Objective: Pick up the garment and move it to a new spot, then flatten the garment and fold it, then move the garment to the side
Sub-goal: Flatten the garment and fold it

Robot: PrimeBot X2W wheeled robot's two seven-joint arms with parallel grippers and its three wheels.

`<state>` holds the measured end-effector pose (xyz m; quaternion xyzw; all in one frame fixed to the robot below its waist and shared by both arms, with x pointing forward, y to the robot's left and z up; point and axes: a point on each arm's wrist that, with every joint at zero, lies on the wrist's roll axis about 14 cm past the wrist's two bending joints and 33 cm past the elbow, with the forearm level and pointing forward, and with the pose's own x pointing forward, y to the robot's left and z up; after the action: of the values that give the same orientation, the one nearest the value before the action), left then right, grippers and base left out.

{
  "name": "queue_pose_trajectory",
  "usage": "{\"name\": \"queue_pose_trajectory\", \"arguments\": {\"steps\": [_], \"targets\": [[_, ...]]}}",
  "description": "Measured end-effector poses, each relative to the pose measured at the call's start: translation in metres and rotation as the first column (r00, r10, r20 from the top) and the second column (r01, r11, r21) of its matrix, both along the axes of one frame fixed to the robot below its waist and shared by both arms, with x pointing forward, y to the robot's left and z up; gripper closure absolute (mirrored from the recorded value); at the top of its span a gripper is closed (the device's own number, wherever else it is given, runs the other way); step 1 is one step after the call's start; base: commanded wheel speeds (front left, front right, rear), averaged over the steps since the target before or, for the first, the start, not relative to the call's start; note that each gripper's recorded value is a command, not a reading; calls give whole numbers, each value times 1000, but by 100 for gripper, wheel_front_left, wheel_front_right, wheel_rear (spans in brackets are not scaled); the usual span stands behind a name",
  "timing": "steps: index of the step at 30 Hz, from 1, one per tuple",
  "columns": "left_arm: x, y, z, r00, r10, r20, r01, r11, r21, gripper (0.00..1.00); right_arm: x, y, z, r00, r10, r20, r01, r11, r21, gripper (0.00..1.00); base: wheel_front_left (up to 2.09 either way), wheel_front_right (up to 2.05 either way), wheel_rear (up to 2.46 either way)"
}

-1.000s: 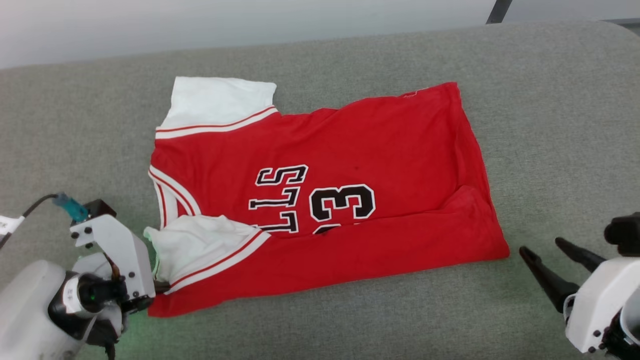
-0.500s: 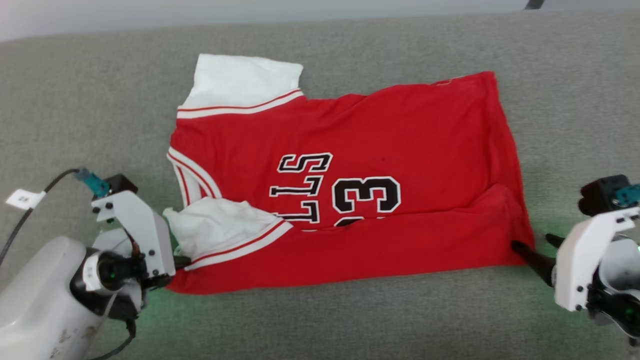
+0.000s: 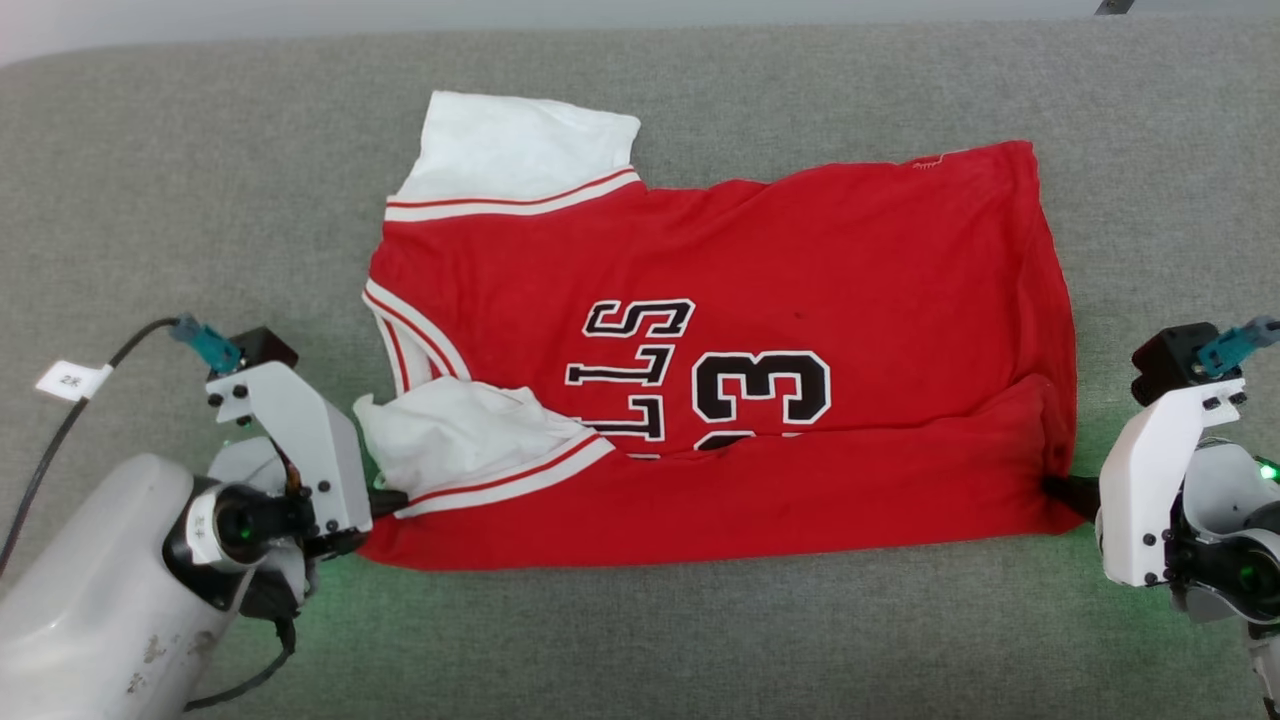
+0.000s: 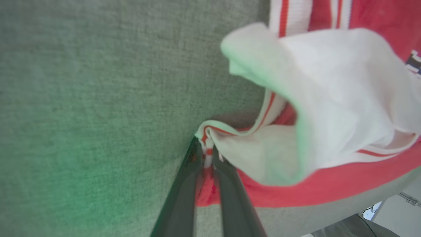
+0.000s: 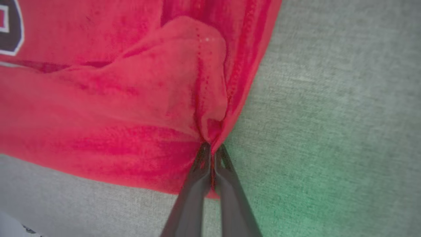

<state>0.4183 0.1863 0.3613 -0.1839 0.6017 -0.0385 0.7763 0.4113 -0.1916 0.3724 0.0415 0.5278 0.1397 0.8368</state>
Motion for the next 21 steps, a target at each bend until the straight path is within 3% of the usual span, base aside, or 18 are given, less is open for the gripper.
{"name": "queue_pose_trajectory", "arguments": {"steps": [13, 21], "targets": [[1, 8, 22, 999, 5, 51, -6, 1000, 20, 100, -16, -15, 15, 1000, -11, 10, 11, 1000, 0, 100, 0, 0, 0], [-23, 16, 33, 1000, 5, 25, -6, 998, 54, 100, -43, -24, 20, 1000, -17, -1, 17, 1000, -13, 100, 0, 0, 0]]}}
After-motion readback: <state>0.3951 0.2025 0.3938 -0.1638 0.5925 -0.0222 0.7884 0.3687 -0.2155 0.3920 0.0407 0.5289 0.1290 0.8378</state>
